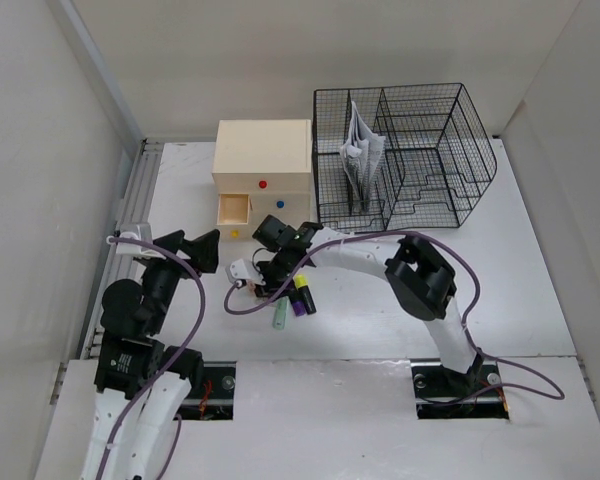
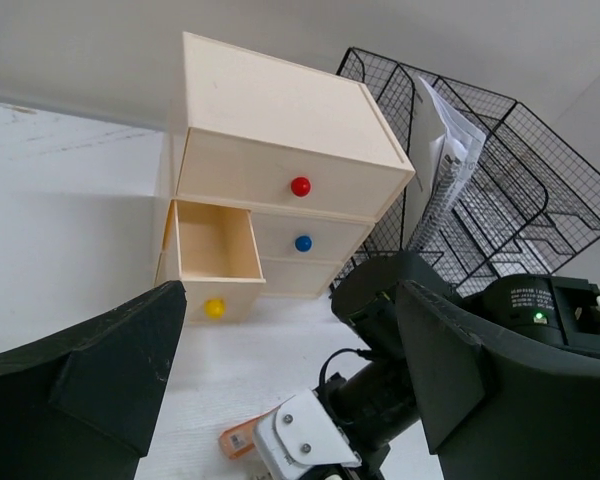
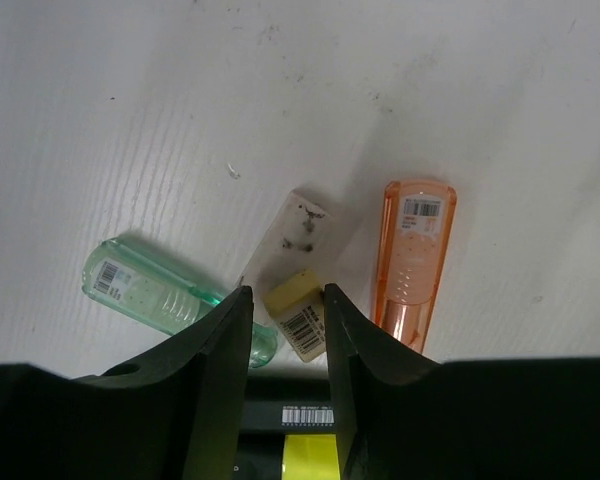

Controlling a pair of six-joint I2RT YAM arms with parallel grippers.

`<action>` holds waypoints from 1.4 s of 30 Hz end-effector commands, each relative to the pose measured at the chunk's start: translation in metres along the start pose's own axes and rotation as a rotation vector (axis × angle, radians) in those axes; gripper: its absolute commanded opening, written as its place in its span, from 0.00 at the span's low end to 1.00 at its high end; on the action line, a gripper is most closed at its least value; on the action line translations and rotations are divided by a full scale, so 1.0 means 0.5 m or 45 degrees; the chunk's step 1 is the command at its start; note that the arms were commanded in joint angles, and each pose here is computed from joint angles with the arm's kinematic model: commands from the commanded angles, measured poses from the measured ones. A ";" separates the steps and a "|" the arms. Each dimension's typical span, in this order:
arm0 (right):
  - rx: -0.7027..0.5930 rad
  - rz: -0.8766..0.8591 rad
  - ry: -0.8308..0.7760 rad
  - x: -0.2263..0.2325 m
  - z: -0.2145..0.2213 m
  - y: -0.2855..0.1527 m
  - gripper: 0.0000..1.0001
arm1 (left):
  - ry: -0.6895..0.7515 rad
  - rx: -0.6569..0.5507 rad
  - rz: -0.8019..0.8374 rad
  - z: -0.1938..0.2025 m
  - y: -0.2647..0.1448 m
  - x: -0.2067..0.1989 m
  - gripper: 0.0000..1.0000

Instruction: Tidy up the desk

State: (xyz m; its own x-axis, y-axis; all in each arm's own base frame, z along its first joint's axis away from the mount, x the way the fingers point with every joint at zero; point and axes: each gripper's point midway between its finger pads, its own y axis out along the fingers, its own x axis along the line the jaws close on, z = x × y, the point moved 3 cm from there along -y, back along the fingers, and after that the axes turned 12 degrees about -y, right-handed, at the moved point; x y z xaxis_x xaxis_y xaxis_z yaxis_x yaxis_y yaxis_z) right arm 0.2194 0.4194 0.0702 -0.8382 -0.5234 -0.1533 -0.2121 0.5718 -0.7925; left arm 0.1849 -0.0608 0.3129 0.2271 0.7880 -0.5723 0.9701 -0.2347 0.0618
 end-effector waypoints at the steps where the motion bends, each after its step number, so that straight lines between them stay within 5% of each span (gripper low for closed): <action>1: -0.008 -0.021 0.011 0.001 -0.013 0.005 0.41 | 0.015 -0.073 0.020 -0.022 -0.007 -0.008 0.84; 12: 0.081 -0.046 0.057 0.018 0.031 0.029 0.46 | 0.003 -0.092 0.034 -0.027 -0.015 -0.012 0.85; 21: 0.085 -0.030 0.050 0.011 0.028 0.025 0.08 | 0.002 -0.108 0.031 -0.031 -0.018 -0.012 0.85; 32: 0.050 0.129 0.042 -0.030 -0.028 -0.045 0.04 | 0.000 -0.150 -0.002 -0.041 -0.027 -0.005 0.85; 42: -0.161 0.461 0.003 -0.132 -0.185 -0.215 0.04 | -0.091 -0.293 -0.231 -0.073 -0.050 0.043 0.85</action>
State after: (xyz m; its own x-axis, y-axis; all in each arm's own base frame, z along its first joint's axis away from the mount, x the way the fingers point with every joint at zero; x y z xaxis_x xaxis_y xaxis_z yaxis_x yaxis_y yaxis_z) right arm 0.2437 0.4345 0.1412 -0.8858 -0.3683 -0.2822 -0.0372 0.6626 -0.7480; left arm 0.1729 -0.0290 0.3179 0.0898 0.7825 -0.6161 0.9941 -0.0328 0.1032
